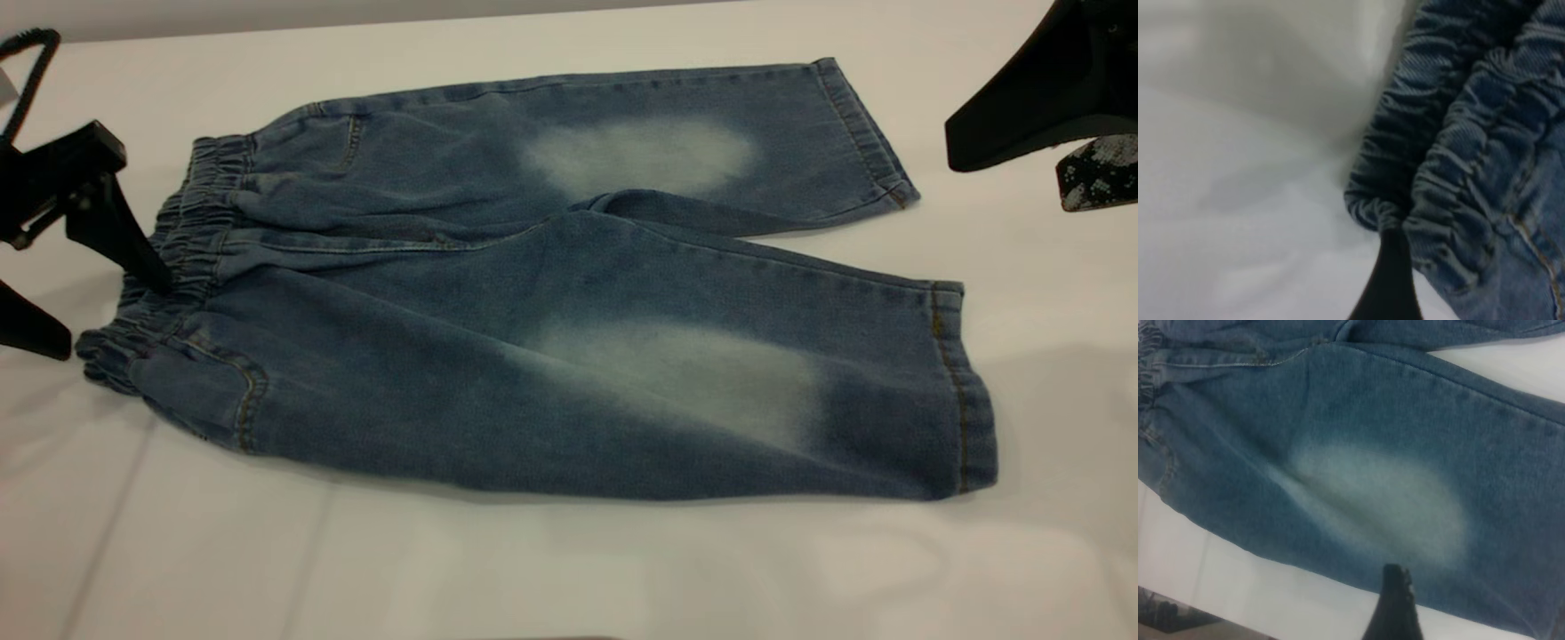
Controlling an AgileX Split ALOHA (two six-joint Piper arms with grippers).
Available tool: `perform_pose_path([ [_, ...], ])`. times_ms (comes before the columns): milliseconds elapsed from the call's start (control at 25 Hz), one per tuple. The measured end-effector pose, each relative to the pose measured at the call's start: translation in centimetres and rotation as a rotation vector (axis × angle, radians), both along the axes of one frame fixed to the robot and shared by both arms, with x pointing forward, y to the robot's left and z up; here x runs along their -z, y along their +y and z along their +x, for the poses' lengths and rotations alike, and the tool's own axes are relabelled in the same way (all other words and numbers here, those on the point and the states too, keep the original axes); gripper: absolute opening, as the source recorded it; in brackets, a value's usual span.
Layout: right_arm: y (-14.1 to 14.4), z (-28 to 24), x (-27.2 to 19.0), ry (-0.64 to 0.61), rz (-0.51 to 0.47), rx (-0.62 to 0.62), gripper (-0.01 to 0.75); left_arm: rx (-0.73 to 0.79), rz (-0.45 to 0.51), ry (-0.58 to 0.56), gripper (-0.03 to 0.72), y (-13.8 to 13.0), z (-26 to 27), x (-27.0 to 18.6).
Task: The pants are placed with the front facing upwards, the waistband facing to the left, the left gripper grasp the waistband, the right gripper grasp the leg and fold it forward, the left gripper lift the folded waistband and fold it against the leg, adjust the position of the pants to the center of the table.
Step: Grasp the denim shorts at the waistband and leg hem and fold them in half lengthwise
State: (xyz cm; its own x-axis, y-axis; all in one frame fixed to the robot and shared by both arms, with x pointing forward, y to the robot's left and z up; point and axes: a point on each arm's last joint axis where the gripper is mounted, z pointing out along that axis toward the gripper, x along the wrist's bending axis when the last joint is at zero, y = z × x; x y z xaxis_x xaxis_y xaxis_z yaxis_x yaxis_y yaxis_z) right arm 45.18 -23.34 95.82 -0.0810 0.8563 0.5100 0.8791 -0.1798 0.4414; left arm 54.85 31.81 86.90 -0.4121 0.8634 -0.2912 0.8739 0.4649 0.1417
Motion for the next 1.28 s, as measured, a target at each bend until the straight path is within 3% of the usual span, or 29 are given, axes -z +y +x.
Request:
perform_pose_path([
  [280,0.0,0.0,0.0,-0.003,-0.003,0.001,0.507,-0.010,-0.006,0.055,0.587,0.0,-0.1,2.0],
  [880,-0.1,0.1,0.0,-0.011,-0.014,0.013,0.507,-0.023,0.018,0.062,0.563,0.3,0.1,3.5],
  [1040,-0.1,0.1,0.0,-0.011,-0.014,0.013,0.507,-0.022,0.024,0.057,0.440,0.3,0.2,3.6],
  [1280,-0.1,0.1,0.0,-0.009,-0.012,0.011,0.507,0.026,0.035,0.047,0.137,0.3,0.2,3.6],
])
